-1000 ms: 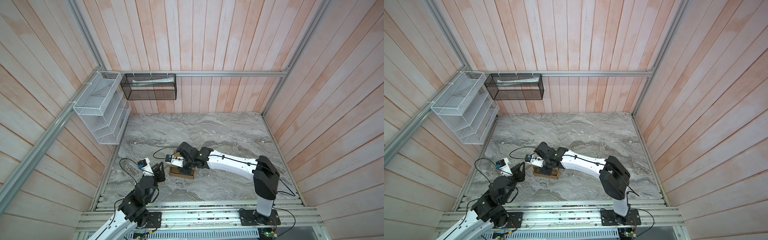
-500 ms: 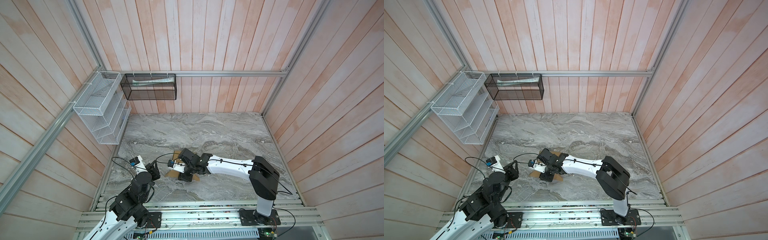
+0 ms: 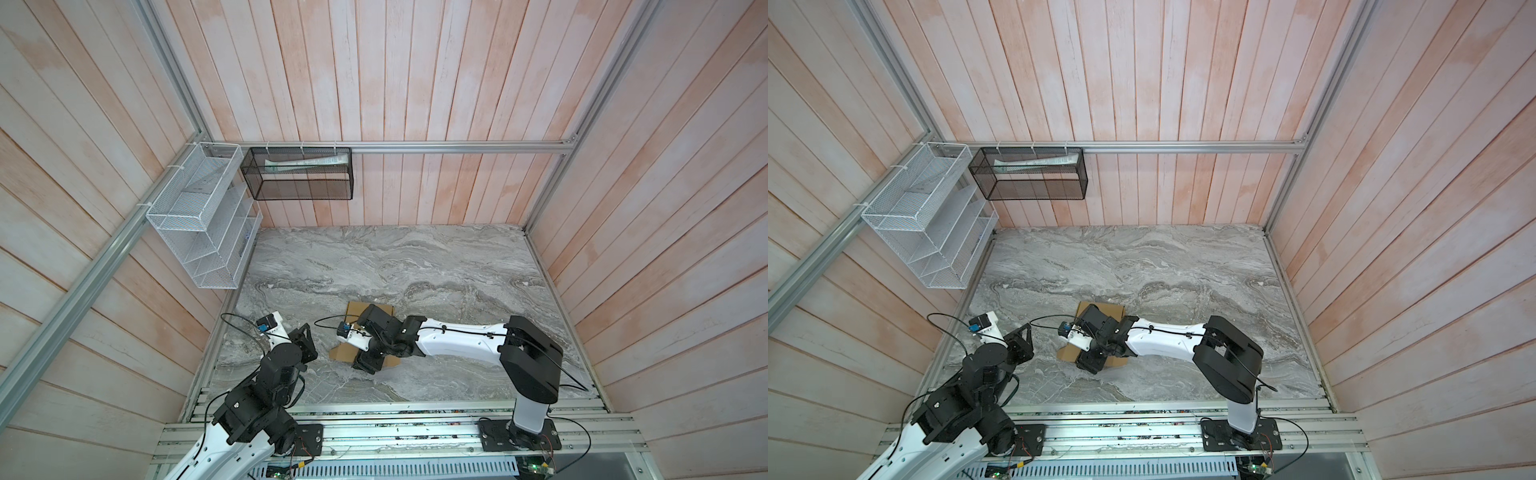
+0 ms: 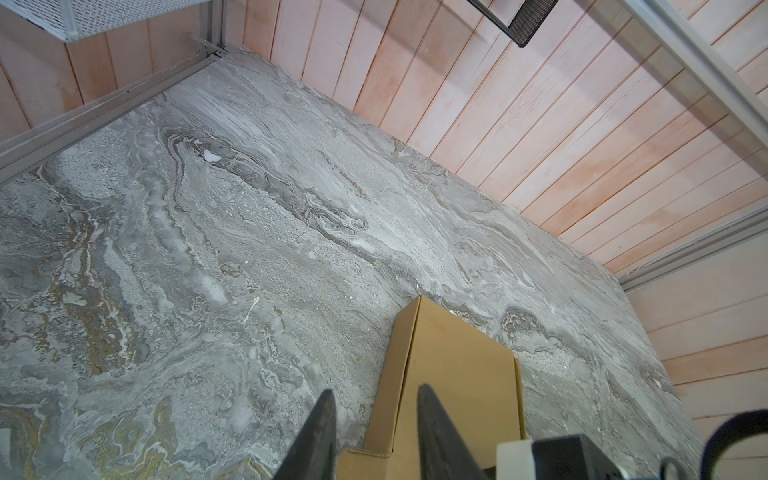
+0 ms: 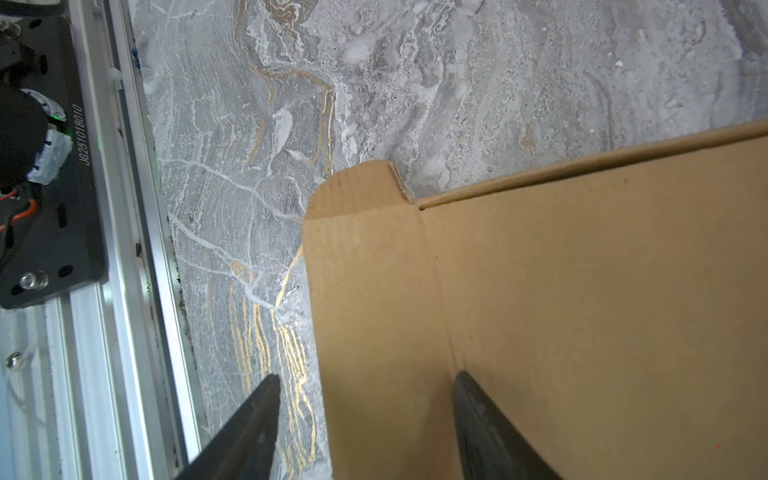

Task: Fold the paper box

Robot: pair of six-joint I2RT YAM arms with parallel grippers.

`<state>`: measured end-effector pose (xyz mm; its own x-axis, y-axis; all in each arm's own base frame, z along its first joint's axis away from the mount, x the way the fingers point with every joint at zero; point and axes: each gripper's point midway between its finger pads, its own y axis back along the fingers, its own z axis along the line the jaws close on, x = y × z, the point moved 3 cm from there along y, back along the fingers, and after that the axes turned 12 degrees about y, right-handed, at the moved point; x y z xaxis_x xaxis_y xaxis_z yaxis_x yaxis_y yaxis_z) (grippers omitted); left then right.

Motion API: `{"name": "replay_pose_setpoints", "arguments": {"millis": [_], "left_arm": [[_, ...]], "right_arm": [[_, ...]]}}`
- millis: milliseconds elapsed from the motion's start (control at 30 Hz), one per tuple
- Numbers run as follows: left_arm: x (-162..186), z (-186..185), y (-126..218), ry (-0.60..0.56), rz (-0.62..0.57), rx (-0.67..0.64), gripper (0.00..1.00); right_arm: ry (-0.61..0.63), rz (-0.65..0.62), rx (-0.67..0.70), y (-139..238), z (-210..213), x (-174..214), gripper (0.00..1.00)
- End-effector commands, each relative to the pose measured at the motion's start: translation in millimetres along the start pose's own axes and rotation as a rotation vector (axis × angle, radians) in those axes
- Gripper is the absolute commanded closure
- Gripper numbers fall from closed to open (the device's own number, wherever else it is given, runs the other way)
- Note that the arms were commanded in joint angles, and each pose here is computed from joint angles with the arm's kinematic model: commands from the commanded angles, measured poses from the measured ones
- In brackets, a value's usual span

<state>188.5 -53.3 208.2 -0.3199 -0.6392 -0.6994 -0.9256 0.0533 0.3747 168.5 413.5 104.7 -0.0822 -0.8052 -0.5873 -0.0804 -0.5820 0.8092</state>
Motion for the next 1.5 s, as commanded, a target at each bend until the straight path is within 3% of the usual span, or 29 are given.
{"name": "replay_pose_setpoints", "arguments": {"millis": [0, 267, 567, 667, 967, 1267, 1467], "left_arm": [[-2, -8, 6, -0.004, 0.024, 0.038, 0.65], [5, -23, -2, -0.070, 0.090, 0.062, 0.64], [20, -44, -22, -0.250, 0.199, 0.107, 0.58], [25, -45, -37, -0.253, 0.271, 0.114, 0.58], [31, -45, -69, -0.265, 0.403, 0.090, 0.58], [54, -36, -104, -0.299, 0.564, 0.046, 0.65], [63, -25, -117, -0.284, 0.606, 0.033, 0.64]], "right_arm": [[-0.043, -0.046, 0.076, 31, -2, -13, 0.33], [-0.248, -0.155, 0.275, 98, -18, -12, 0.38], [-0.490, -0.248, 0.399, 132, -37, 9, 0.39], [-0.561, -0.256, 0.425, 141, -49, 15, 0.39], [-0.717, -0.291, 0.411, 149, -76, 42, 0.47], [-0.743, -0.310, 0.375, 139, -86, 53, 0.53], [-0.797, -0.320, 0.365, 134, -89, 61, 0.54]]}}
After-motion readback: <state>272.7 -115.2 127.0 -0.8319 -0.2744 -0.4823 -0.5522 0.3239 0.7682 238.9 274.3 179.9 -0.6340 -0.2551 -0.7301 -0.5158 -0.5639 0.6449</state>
